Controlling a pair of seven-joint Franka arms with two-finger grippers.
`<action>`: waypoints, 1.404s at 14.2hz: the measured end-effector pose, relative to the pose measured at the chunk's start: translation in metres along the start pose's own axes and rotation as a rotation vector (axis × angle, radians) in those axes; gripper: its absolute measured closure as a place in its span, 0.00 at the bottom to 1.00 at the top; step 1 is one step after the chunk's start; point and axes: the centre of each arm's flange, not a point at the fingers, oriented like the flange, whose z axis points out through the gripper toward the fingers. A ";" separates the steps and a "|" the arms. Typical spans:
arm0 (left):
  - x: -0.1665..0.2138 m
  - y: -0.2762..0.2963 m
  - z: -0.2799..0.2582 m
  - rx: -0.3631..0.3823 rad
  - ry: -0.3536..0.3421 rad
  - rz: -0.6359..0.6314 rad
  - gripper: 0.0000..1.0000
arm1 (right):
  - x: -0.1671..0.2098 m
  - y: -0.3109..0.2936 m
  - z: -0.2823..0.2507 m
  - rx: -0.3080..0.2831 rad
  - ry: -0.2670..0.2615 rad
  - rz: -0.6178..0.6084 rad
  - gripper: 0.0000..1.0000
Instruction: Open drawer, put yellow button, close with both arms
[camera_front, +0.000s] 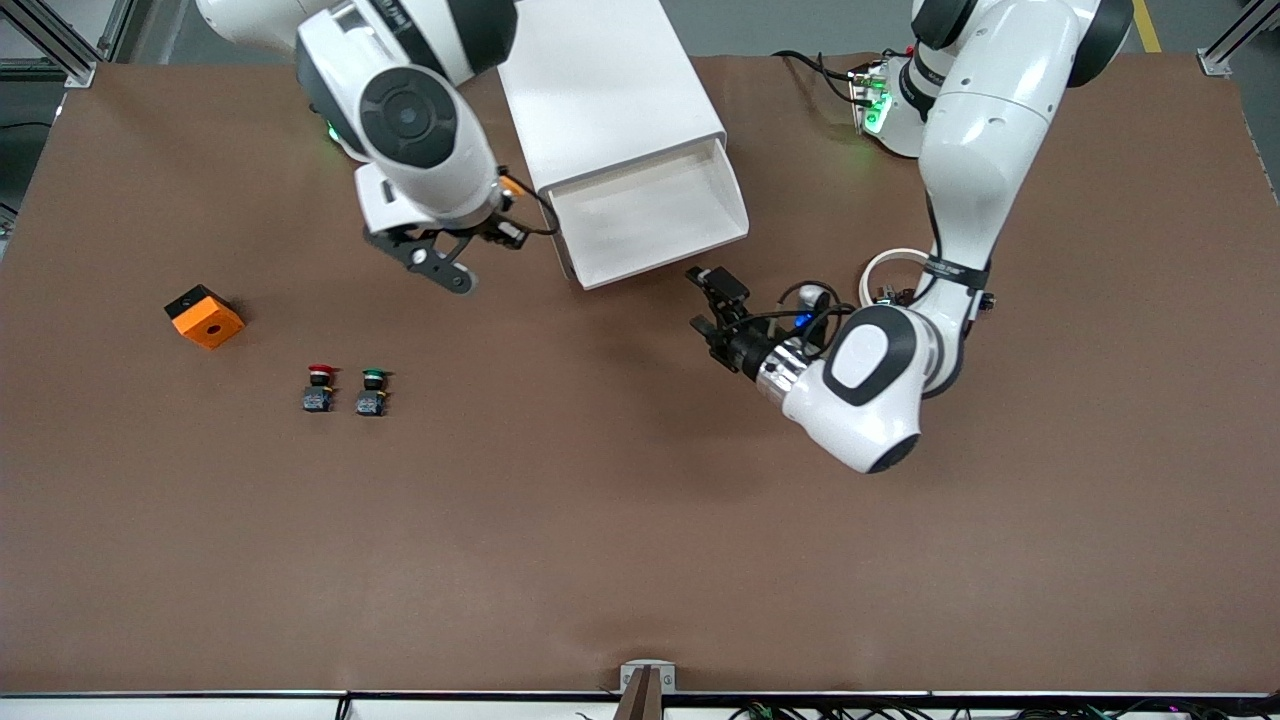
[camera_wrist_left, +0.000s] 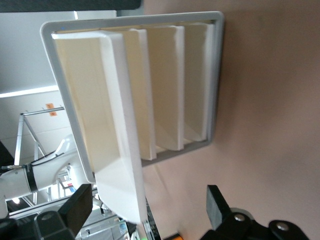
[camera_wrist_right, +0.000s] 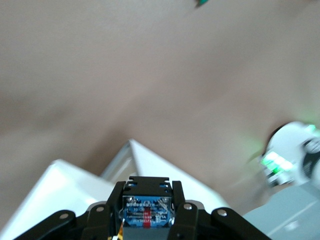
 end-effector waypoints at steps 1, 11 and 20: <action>0.005 0.004 -0.017 -0.026 -0.016 0.024 0.00 | -0.016 -0.009 0.003 0.018 0.007 0.052 0.59; 0.052 0.032 -0.100 -0.188 -0.042 0.426 0.00 | -0.084 -0.088 0.065 0.134 -0.023 0.417 0.59; 0.017 -0.012 -0.093 -0.454 0.348 0.819 0.00 | -0.110 -0.107 0.105 0.092 -0.012 0.411 0.58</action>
